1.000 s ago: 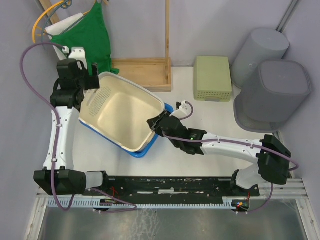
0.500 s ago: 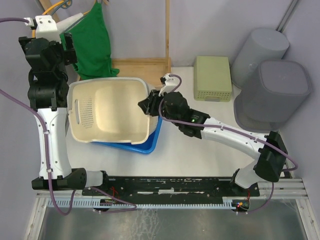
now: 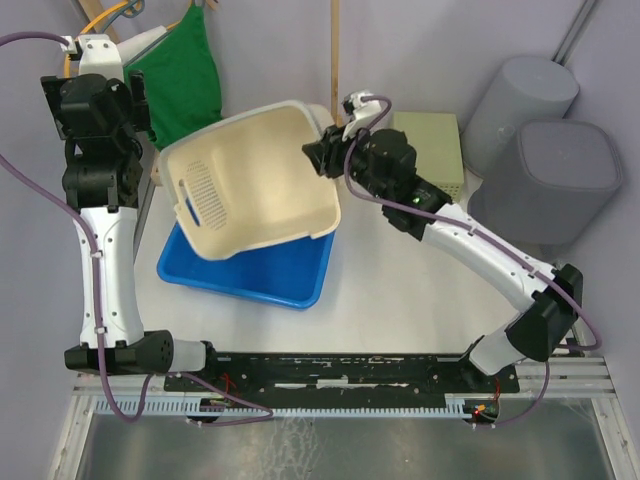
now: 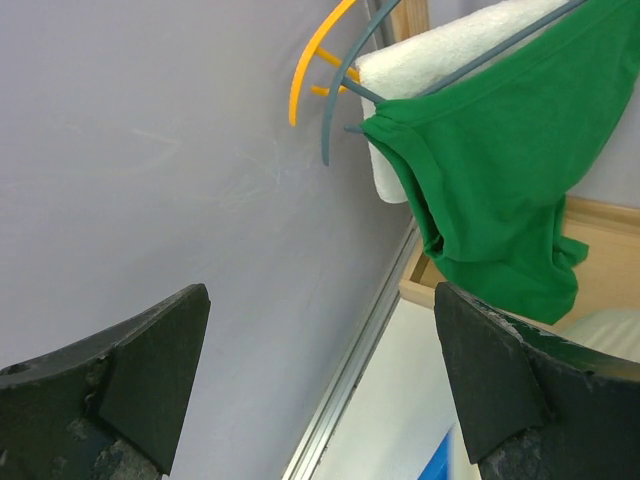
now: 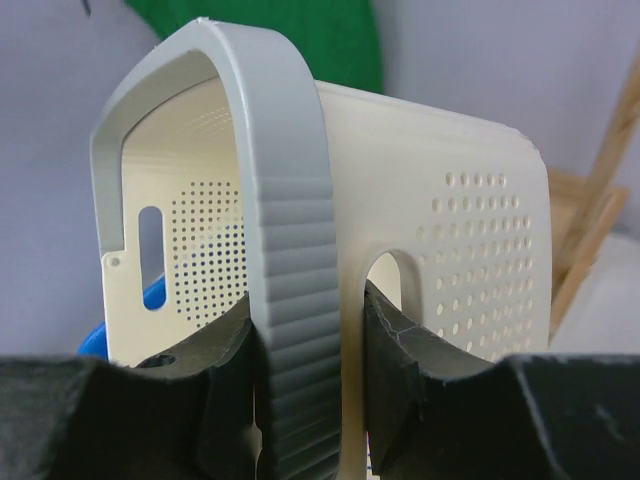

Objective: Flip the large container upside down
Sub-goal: Pick up the container from the container.

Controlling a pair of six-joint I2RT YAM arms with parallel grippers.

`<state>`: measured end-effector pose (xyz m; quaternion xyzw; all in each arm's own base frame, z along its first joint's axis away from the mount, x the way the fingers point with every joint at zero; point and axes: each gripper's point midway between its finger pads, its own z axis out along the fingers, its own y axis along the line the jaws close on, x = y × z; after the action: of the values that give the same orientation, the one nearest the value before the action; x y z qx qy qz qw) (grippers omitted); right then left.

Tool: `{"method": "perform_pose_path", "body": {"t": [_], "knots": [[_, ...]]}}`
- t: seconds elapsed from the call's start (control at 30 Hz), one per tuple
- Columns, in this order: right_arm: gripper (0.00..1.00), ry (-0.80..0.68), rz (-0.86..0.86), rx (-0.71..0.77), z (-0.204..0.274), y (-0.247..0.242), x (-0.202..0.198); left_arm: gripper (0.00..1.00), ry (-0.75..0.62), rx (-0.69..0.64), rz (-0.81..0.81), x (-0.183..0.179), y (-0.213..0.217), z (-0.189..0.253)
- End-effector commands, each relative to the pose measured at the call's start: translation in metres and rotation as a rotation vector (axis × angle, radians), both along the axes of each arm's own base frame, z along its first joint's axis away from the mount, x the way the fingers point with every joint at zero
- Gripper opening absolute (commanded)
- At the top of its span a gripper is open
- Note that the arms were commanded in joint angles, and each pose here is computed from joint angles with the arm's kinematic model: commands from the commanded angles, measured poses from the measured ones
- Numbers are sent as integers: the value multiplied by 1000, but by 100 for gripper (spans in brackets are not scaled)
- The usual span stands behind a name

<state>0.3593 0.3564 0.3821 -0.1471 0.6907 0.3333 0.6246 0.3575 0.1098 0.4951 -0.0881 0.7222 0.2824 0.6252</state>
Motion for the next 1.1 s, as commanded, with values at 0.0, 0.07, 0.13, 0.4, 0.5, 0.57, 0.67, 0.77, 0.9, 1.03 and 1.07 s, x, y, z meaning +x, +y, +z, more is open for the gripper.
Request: {"method": "perform_pose_path", "body": {"t": [0.0,0.07,0.13,0.4,0.5,0.57,0.67,0.77,0.9,1.03,1.07], "knots": [[0,-409,-68,299,196,-63,-13,99,0,35,48,0,9,5],[0,-421,-74,329,215,-70,-15,99,6,33,54,2,10,4],[0,-411,-102,357,231,-79,-13,99,14,32,59,3,11,2],[0,-427,-381,283,253,-196,16,99,21,30,38,10,8,-2],[0,-518,-459,124,235,-228,2,99,22,20,15,16,4,-4],[0,-540,-505,-2,222,-245,-8,99,22,9,0,21,2,-4],[0,-569,-582,-150,209,-268,-23,99,27,-18,-24,28,-3,-6],[0,-601,-631,-239,208,-284,-37,100,25,-30,-33,30,-5,-5],[0,-592,-643,-382,199,-296,-53,100,21,-38,-35,26,-6,-5],[0,-531,-681,-476,169,-313,-66,100,18,-47,-43,24,-8,-5],[0,-529,-682,-520,162,-317,-69,100,19,-52,-48,26,-8,-6]]}}
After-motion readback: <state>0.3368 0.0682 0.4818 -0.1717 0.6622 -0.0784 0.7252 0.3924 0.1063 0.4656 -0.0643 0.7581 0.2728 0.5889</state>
